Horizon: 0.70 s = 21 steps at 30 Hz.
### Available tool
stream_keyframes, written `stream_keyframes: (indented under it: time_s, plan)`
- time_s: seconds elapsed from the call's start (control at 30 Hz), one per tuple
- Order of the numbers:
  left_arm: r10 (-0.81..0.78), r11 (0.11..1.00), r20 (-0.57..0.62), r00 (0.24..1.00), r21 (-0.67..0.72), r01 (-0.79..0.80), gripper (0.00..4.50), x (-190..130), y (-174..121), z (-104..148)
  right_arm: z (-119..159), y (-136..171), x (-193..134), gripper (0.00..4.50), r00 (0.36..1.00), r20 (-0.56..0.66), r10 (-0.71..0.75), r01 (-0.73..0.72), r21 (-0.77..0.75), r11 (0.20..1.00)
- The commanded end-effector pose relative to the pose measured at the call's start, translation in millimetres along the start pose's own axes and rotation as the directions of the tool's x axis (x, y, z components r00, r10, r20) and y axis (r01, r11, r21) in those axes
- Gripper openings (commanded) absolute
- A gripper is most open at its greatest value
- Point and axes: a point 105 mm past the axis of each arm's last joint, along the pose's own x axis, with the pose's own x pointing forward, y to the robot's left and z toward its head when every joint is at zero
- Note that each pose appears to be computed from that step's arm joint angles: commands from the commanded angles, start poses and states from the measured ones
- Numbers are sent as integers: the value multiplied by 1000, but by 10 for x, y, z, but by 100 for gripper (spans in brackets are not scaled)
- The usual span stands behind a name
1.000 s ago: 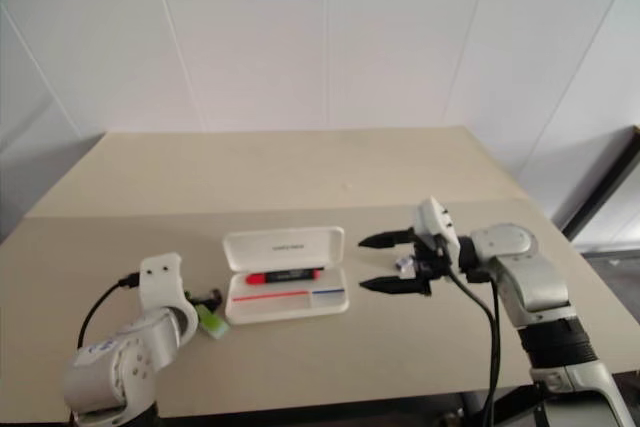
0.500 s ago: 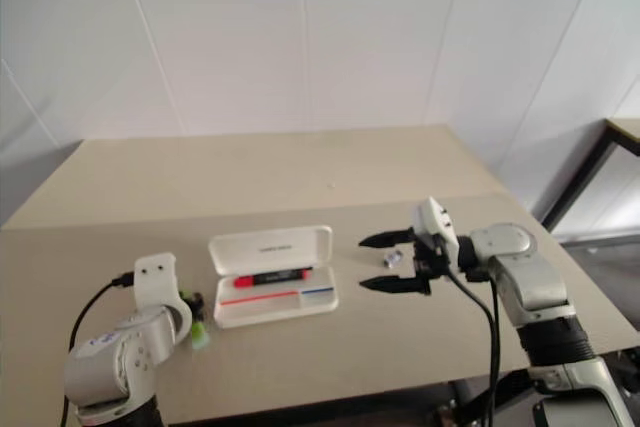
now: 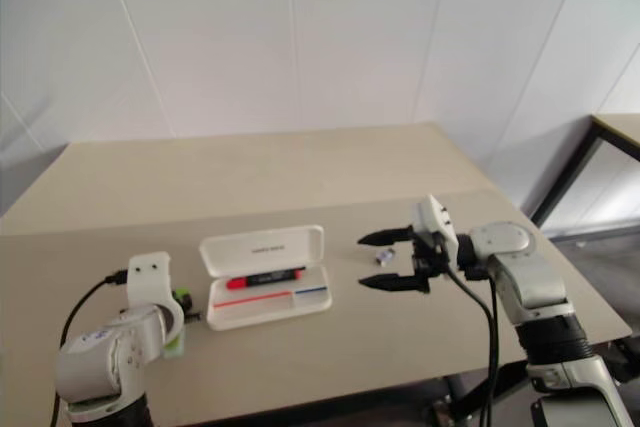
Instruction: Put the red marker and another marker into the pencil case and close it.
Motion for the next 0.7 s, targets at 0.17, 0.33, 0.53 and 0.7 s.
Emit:
stream_keyframes:
  time_s: [0.17, 0.33, 0.53, 0.7]
  plan:
    - [-62, 996, 12, 998, 59, 61, 109, 24, 172, 53, 116, -9, -59, 450, 1000, 15, -10, 10, -49, 999]
    - [-158, 986, 68, 985, 71, 153, 109, -30, 195, 199, 116, -12, -72, 450, 1000, 12, -13, 14, -50, 999]
    - [-307, 949, 148, 940, 120, 291, 109, -156, 300, 493, 117, -3, -91, 450, 1000, 9, -16, 17, -51, 999]
    - [-396, 912, 167, 903, 189, 365, 109, -243, 310, 617, 123, 8, -106, 450, 1000, 9, -20, 21, -54, 998]
